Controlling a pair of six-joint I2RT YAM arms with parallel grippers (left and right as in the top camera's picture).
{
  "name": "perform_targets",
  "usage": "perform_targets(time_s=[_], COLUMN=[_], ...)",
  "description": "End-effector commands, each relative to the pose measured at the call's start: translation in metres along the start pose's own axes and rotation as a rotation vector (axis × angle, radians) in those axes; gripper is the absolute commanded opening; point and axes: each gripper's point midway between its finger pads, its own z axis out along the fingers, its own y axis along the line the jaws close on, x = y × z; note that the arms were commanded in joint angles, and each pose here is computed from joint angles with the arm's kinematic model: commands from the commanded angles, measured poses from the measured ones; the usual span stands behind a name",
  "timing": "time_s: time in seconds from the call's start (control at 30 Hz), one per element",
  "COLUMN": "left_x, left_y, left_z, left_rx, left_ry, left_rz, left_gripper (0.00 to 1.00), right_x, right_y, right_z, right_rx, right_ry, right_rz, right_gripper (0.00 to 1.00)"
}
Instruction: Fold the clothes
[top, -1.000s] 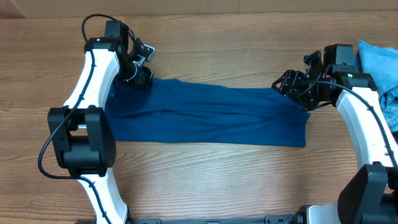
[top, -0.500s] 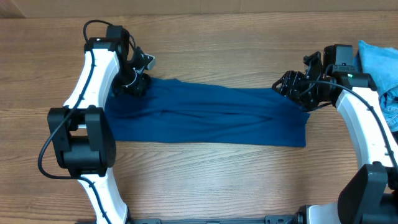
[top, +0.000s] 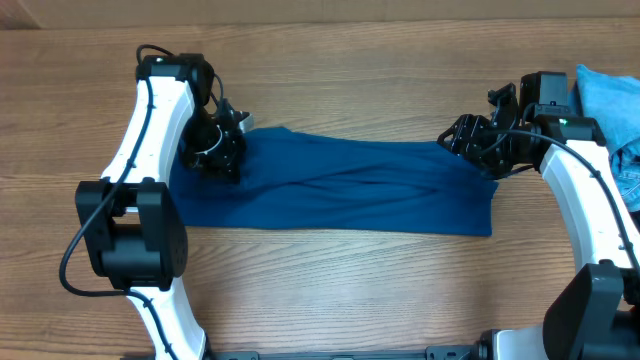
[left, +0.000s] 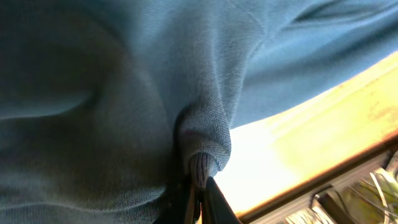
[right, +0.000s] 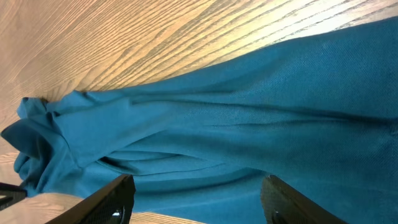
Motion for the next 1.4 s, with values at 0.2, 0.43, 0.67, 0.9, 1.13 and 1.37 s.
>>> perform_targets(time_s=[0.2, 0.43, 0.67, 0.9, 1.13, 1.37], left_x=[0.001, -0.002, -0.054, -0.071, -0.091, -0.107], left_y=[-0.018, -0.004, 0.059, 0.123, 0.121, 0.101], left_z=[-0.014, -0.015, -0.038, -0.07, -0.071, -0.029], left_rx=[0.026, -0.043, -0.188, -0.176, -0.038, 0.03], left_ry=[-0.029, -0.039, -0.331, -0.538, -0.596, -0.505], left_rz=[-0.004, -0.088, -0.436, -0.608, -0.434, -0.334], left_gripper=[0.42, 0.32, 0.58, 0.83, 0.8, 0.75], right_x=[-0.004, -0.004, -0.001, 0.009, 0.004, 0.004], right_y=[0.002, 0.002, 0.001, -0.003, -0.002, -0.002], right_z=[-0.002, -0.002, -0.002, -0.002, -0.002, -0.002], right_rx=[0.001, 0.001, 0.004, 0.024, 0.018, 0.018], right_ry=[-0.013, -0.013, -0.003, 0.036, 0.018, 0.017], right_rz=[-0.016, -0.019, -0.017, -0.019, -0.028, -0.024], right_gripper=[0.69, 0.7, 0.72, 0.74, 0.74, 0.74])
